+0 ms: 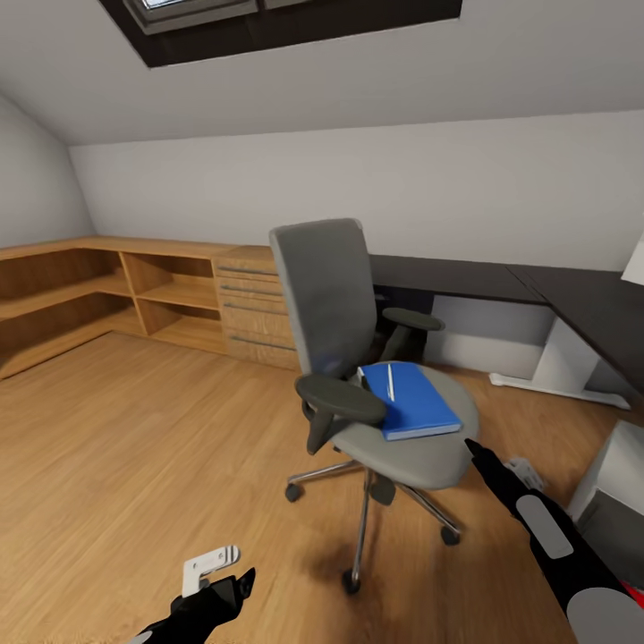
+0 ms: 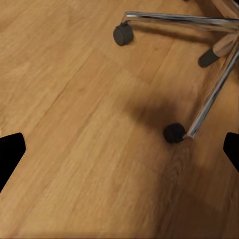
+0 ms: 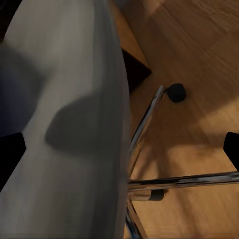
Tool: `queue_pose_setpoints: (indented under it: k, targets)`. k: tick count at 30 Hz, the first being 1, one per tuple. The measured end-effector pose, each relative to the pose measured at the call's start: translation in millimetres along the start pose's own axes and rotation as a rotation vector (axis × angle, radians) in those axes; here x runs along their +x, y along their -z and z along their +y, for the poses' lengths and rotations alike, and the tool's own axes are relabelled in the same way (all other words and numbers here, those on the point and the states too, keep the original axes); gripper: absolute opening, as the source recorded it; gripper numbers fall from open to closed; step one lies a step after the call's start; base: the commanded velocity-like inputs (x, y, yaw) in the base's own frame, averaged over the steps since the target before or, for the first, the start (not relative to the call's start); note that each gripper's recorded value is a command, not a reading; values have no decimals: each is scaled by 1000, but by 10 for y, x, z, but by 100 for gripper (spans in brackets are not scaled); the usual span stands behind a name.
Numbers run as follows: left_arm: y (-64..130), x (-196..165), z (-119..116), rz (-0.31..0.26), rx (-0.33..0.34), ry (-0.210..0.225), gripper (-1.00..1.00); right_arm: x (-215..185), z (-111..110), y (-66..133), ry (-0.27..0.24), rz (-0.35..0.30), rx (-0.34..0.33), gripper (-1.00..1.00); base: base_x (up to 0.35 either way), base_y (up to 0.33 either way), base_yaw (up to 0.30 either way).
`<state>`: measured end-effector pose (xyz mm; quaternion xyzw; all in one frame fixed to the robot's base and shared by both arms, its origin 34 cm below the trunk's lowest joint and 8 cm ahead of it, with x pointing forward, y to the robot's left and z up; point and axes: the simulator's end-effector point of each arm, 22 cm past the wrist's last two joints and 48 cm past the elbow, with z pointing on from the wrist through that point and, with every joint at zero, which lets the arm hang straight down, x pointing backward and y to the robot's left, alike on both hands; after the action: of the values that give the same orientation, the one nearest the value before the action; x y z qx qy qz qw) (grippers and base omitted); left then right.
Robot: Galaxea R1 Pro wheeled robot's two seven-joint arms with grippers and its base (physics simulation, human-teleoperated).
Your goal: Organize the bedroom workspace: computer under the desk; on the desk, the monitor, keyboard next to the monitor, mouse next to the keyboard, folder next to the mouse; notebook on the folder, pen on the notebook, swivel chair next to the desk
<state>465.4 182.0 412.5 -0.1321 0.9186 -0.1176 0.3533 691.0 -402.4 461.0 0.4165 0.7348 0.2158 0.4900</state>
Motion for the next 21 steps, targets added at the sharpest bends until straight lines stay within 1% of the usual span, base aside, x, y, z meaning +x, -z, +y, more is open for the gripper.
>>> queue_pose_setpoints:
  k: [16, 21]
  targets:
    - [-10, 20, -29, 4, 5, -6, 100, -18, 39, -7, 1, -5, -9, 100, 0, 0, 245]
    - [-12, 24, -31, 6, 6, -6, 100, -6, 49, -9, -2, -3, -13, 100, 0, 0, 52]
